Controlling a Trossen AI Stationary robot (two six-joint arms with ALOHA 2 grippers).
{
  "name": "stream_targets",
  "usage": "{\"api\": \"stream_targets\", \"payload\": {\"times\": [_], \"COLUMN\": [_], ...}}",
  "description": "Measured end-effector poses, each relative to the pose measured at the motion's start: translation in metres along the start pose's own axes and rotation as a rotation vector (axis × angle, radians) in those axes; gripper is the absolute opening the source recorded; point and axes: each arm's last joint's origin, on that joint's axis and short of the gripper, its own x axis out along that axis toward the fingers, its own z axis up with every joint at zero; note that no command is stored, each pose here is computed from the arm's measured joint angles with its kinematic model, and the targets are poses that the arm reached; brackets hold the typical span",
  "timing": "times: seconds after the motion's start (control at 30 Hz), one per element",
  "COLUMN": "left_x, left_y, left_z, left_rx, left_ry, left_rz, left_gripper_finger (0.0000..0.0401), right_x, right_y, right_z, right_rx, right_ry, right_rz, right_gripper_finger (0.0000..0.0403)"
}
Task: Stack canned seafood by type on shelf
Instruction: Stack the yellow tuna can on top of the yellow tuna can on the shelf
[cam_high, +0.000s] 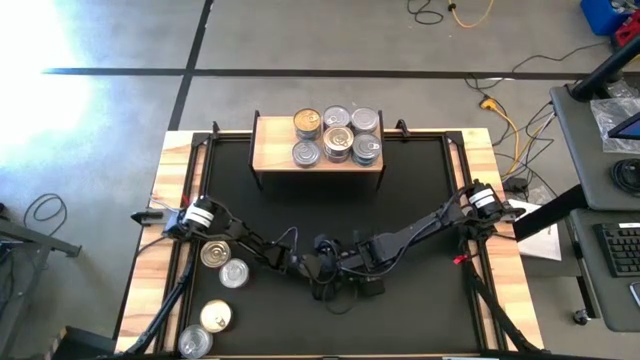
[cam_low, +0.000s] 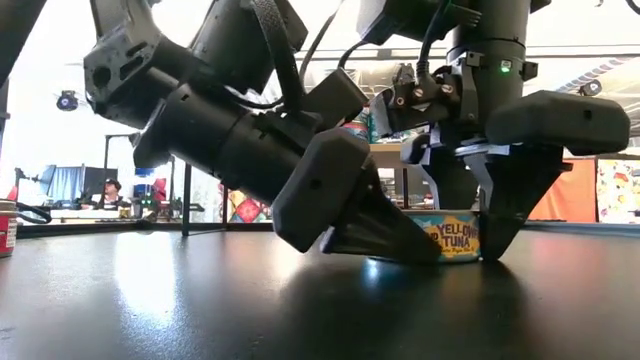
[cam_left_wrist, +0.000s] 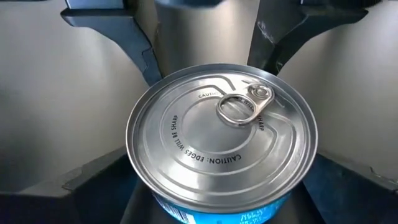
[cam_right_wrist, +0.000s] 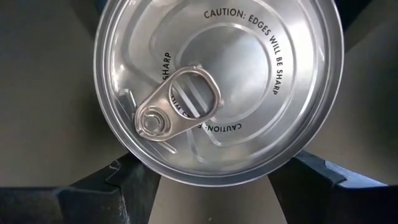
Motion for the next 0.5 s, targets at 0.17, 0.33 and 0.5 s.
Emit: {"api": "stream_targets", "payload": {"times": [0.17, 0.33, 0.5], "left_x": [0.015, 0.025, 0.025], "left_y": [-0.005, -0.011, -0.012], "left_z": [-0.006, -0.004, 0.001], "left_rx": [-0.031, -0.067, -0.110], "left_ry": [-0.066, -0.085, -0.083], "left_rz": [-0.012, -0.013, 0.021], "left_gripper_finger": [0.0400, 0.0400, 0.0386], "right_x": [0.000, -0.001, -0.003], "right_y": [0.001, 0.003, 0.007], "right_z": [-0.005, -0.009, -0.010], "right_rx": [-0.013, -0.027, -0.065], "right_ry": [0.053, 0.093, 0.090], "right_rz": [0.016, 0.019, 0.015], "right_gripper_finger": [0.0271, 0.0266, 0.0272]}}
